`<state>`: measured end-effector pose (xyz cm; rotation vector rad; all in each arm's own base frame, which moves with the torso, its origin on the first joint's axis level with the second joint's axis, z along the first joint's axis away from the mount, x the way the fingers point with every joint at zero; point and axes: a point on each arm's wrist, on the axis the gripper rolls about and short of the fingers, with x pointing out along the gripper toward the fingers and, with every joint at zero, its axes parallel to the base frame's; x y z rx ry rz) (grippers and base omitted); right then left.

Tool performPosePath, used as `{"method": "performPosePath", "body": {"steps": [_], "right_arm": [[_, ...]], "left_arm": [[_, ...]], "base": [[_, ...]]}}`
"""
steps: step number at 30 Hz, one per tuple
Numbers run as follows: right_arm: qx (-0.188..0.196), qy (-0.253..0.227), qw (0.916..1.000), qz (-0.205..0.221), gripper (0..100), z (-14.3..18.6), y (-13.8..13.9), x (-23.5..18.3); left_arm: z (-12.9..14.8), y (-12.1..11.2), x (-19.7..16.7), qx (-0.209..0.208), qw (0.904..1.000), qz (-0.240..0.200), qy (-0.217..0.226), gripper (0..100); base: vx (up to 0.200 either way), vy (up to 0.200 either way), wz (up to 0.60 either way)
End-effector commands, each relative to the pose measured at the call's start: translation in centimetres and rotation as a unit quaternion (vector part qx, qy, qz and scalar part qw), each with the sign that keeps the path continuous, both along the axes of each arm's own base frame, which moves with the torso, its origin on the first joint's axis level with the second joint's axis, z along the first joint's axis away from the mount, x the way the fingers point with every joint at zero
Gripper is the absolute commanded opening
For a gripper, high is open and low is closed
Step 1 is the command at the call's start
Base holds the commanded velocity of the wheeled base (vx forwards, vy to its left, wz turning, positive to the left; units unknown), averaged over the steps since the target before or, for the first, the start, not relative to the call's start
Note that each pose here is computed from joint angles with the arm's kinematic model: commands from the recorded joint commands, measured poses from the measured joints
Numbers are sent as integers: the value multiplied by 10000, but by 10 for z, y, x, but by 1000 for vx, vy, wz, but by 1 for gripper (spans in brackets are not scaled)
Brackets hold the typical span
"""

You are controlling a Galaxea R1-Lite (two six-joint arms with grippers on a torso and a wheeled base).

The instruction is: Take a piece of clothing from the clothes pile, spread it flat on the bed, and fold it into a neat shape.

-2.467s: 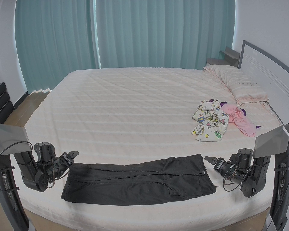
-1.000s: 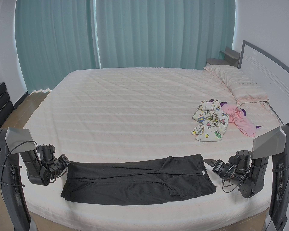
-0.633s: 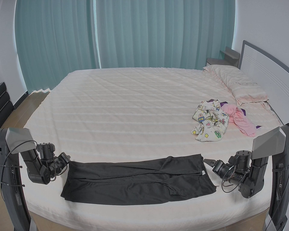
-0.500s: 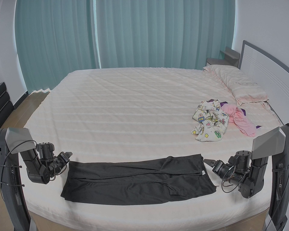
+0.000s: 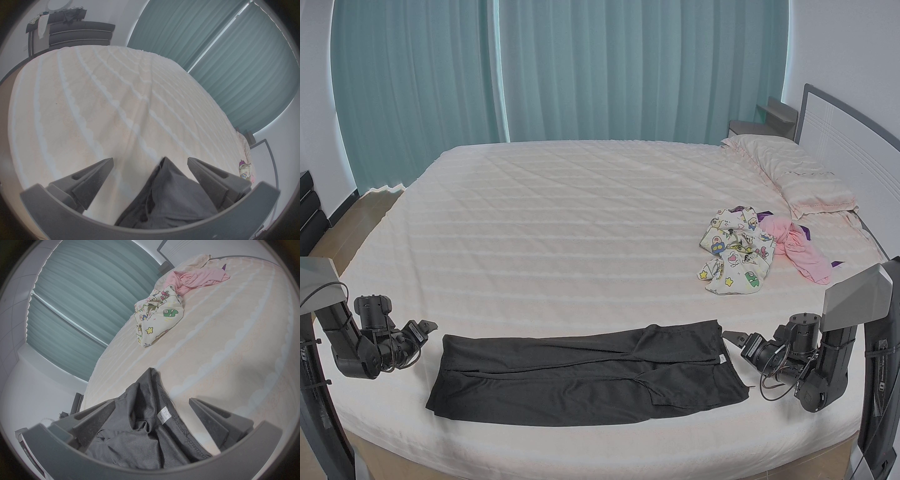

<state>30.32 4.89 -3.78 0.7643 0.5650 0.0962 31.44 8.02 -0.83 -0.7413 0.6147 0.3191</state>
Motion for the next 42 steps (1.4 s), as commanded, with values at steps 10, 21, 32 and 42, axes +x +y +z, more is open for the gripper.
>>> {"method": "performPosePath", "body": {"steps": [10, 21, 32, 42], "right_arm": [[-2, -20, 10000, 38, 100, 0, 2, -1], [-18, 63, 10000, 55, 100, -6, 3, -1], [-26, 85, 9999, 79, 100, -7, 5, -2], [-37, 90, 9999, 83, 100, -7, 5, -3]], "left_arm": [[3, -11, -25, -107, 9961, -700, 527, 100], [-19, -22, -21, 661, 9825, -1736, 160, 100], [-28, -33, -9, 1323, 9573, -2558, 245, 100], [-34, -32, -1, 1528, 9462, -2822, 407, 100]], "base": [[0, 0, 0], [0, 0, 0], [0, 0, 0], [0, 0, 0]]}}
